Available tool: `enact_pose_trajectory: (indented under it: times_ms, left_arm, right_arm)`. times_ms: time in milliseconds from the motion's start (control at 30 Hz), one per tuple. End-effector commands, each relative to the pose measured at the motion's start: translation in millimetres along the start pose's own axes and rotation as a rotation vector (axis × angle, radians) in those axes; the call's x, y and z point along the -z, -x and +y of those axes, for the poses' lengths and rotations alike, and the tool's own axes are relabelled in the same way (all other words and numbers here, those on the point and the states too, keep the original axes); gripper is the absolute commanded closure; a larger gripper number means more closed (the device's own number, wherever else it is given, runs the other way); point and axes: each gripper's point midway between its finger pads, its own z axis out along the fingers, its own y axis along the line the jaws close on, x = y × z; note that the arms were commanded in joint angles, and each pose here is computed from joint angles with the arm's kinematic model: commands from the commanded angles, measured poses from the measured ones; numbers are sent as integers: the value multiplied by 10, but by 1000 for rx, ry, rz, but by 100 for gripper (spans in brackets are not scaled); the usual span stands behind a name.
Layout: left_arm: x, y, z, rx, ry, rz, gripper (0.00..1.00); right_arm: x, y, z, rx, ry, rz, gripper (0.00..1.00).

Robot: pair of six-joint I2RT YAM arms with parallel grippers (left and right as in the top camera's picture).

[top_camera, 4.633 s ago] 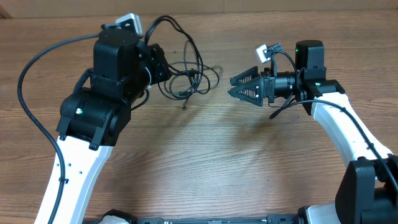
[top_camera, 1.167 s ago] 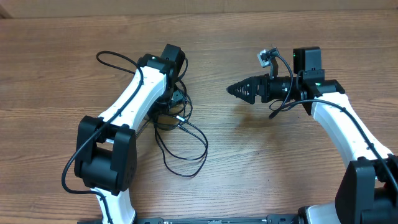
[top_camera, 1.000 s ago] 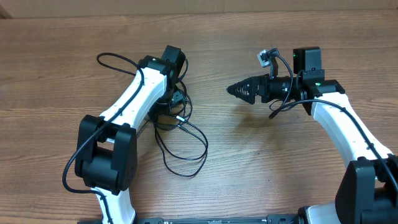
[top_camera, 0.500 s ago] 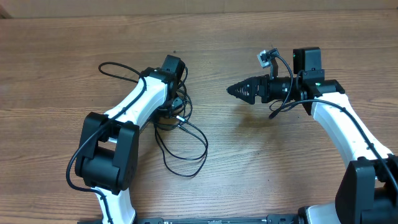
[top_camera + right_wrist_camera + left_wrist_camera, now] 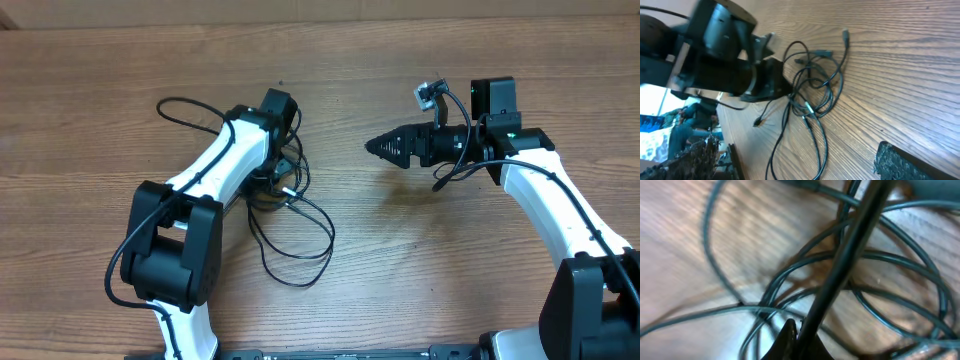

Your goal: Untangle cables

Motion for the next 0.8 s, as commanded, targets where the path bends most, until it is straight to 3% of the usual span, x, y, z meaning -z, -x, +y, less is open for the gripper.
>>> enact_pose_trajectory:
  times_ms: [0, 200, 433, 667, 767]
  left_arm:
    - [706, 363, -128, 52, -128, -110, 96]
    - [1977, 643, -272, 155, -417, -221, 96]
    - [3111, 597, -304, 160, -755, -257, 96]
    - [3781, 559, -47, 170, -909, -359, 96]
    - [3890, 531, 24, 171, -935, -377, 96]
  right_arm:
    - [64, 102, 75, 41, -23, -24, 0]
    - [42, 6, 187, 8, 36, 11, 0]
    - [0, -99, 228, -24, 42, 50, 0]
    - [3, -139, 246, -45, 52, 64, 0]
    - [22, -109, 435, -27, 163, 58, 0]
